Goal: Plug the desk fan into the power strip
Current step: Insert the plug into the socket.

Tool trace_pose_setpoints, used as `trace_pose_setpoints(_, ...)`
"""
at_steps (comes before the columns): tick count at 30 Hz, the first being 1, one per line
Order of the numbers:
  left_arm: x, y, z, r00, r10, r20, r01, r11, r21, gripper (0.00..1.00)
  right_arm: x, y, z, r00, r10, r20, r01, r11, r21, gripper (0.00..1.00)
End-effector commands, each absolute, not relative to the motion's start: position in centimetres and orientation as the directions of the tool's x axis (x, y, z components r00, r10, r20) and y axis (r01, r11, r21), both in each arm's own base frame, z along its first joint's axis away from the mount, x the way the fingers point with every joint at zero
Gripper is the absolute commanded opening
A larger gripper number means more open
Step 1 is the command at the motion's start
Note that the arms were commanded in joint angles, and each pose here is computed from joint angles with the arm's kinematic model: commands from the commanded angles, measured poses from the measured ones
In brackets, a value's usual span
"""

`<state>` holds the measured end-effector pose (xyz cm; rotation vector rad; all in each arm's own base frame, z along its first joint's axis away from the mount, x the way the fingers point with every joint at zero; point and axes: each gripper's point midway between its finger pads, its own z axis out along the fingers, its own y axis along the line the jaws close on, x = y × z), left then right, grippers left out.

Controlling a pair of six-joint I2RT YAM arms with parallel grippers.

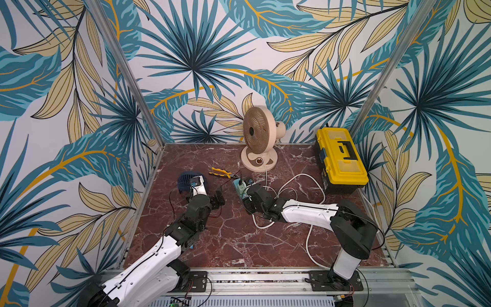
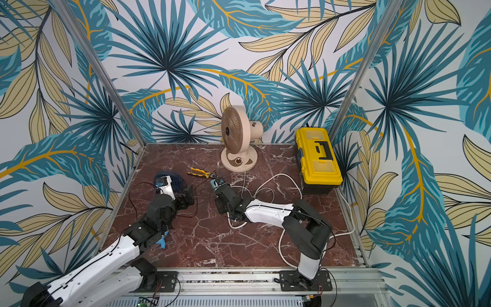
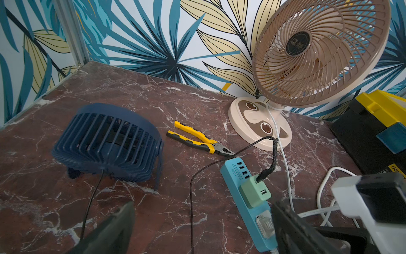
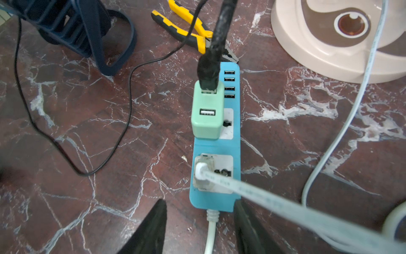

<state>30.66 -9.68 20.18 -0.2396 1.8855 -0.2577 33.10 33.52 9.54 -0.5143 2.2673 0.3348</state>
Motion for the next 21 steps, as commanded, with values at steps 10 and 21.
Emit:
trace_pose_setpoints(10, 30.7, -11.2, 21.5, -0.317, -0.257, -0.913, 0.065, 0.954, -0.292, 1.0, 28.7, 31.3, 9.3, -0.67, -0.264, -0.694, -0.506, 0.846, 0.168, 0.75)
trace_pose_setpoints(21, 29.6, -11.4, 23.3, -0.266, -0.265, -0.927, 0.133, 0.942, -0.308, 1.0, 25.7, 28.6, 13.3, -0.634, -0.22, -0.741, -0.536, 0.816, 0.217, 1.0)
